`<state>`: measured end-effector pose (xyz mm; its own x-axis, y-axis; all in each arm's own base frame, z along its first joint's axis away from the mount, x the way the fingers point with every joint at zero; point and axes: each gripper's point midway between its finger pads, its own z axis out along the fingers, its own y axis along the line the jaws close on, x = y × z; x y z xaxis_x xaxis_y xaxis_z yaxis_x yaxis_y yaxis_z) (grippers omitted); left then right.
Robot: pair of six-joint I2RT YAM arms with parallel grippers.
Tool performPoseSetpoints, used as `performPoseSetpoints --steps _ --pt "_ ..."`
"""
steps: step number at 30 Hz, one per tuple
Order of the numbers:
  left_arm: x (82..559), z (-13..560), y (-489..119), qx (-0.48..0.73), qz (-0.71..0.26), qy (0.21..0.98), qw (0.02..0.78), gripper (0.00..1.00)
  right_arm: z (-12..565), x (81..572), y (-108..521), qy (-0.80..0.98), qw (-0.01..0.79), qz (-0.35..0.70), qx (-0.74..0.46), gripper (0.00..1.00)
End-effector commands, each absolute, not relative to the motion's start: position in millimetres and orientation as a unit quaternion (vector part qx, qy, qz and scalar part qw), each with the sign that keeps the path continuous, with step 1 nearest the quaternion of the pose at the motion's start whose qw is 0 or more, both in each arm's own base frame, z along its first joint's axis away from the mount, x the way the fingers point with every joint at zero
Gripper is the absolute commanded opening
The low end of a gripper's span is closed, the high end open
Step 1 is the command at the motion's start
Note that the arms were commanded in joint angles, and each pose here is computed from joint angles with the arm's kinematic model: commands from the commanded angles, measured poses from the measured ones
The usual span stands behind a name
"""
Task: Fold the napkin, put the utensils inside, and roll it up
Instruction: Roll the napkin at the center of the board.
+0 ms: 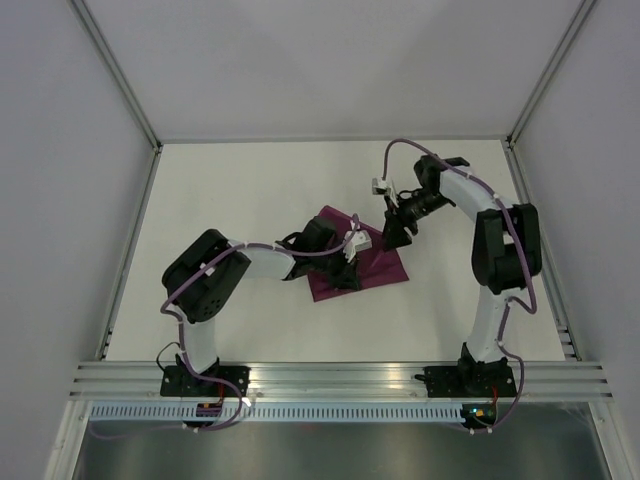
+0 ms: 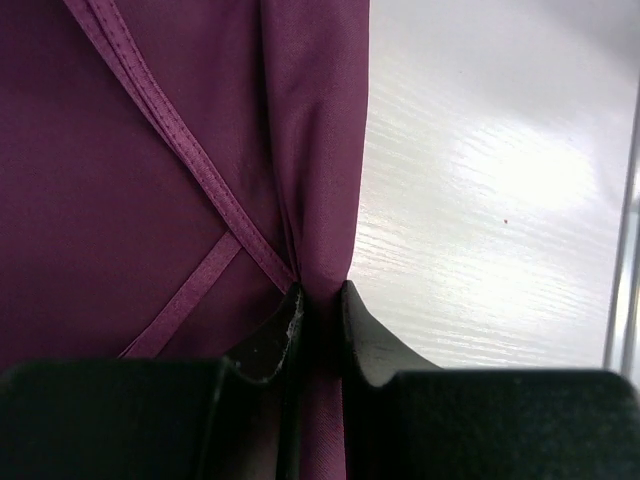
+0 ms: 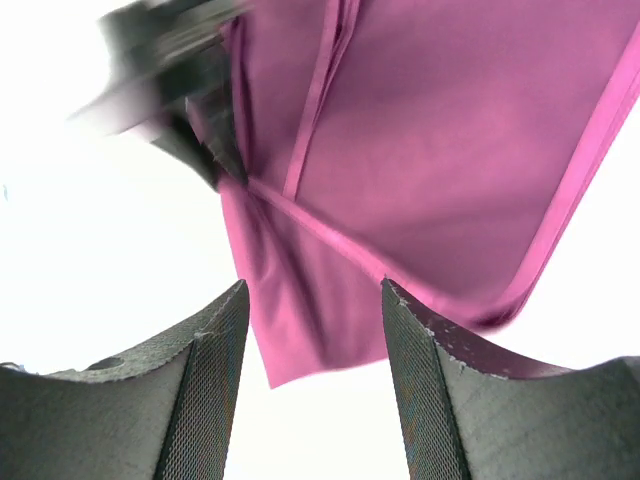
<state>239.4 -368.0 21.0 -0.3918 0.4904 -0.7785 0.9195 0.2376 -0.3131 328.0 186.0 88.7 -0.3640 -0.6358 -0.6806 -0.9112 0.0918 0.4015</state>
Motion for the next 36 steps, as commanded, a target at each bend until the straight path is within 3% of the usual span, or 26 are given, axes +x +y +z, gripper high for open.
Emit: performPoseSetpoints --steps 1,5,12,23,32,36 --pt "205.5 -9.4 -346.0 0.439 -0.420 0.783 0.135 0.02 120.1 327.8 191.4 0.660 0.285 0.388 -0.576 0.62" --pt "211.3 -4.4 -345.4 0.413 -0.450 0.785 0.102 0.02 126.1 312.2 186.5 0.642 0.357 0.294 -0.611 0.63" --pt "212.2 -3.0 -349.8 0.385 -0.486 0.783 0.037 0.02 84.9 276.0 197.1 0.586 0.437 0.133 -0.670 0.68" --pt "214.8 -14.5 -353.2 0.349 -0.501 0.792 -0.010 0.02 40.8 243.4 228.3 0.535 0.417 0.066 -0.732 0.66" --pt "217.8 -13.9 -353.0 0.341 -0.507 0.792 -0.015 0.02 20.8 226.9 233.6 0.526 0.378 0.067 -0.759 0.48" --pt "220.9 -10.6 -353.3 0.343 -0.509 0.789 -0.009 0.09 12.0 223.4 231.1 0.536 0.353 0.074 -0.763 0.31"
